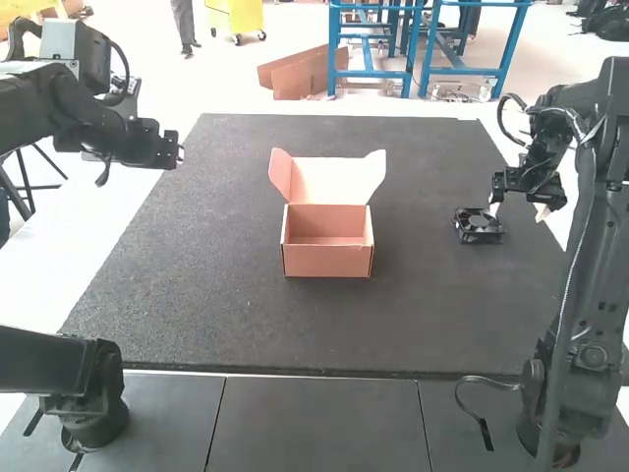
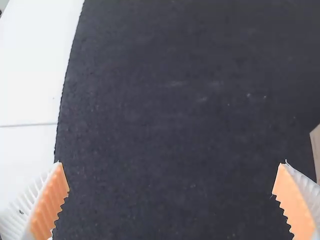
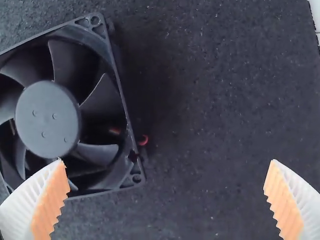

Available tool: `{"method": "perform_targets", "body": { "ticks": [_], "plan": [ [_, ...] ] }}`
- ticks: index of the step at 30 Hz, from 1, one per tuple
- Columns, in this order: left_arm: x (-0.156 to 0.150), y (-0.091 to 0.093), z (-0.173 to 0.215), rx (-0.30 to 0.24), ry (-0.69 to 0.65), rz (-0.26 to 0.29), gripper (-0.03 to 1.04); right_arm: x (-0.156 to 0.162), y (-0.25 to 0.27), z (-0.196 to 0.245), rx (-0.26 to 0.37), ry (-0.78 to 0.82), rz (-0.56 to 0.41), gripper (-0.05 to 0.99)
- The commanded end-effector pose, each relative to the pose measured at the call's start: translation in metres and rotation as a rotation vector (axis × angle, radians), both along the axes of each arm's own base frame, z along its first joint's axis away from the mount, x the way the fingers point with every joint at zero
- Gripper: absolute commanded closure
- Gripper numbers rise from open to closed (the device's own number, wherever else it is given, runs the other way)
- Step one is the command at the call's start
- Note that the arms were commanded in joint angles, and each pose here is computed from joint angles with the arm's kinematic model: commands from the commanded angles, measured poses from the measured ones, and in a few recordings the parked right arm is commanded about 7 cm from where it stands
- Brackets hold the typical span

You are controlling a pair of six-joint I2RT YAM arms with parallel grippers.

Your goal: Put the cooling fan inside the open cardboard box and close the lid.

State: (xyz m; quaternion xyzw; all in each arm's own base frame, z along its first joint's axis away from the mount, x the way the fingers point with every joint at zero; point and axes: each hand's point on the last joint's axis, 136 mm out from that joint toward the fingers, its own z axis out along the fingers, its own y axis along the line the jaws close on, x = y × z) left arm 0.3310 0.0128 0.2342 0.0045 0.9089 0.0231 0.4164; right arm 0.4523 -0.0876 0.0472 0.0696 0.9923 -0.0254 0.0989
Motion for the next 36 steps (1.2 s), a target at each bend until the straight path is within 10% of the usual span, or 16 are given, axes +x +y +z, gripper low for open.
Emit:
{"method": "perform_targets", "body": {
  "ticks": [1, 36],
  "plan": [
    [0.006, -0.002, 0.017, 0.011, -0.043, -0.011, 0.04, 0.012, -0.011, 0.011, -0.025, -0.032, -0.035, 0.04],
    [0.009, -0.002, 0.017, 0.009, -0.046, -0.009, 0.04, 0.012, -0.023, -0.019, -0.025, 0.088, -0.08, 0.04]
  ]
}}
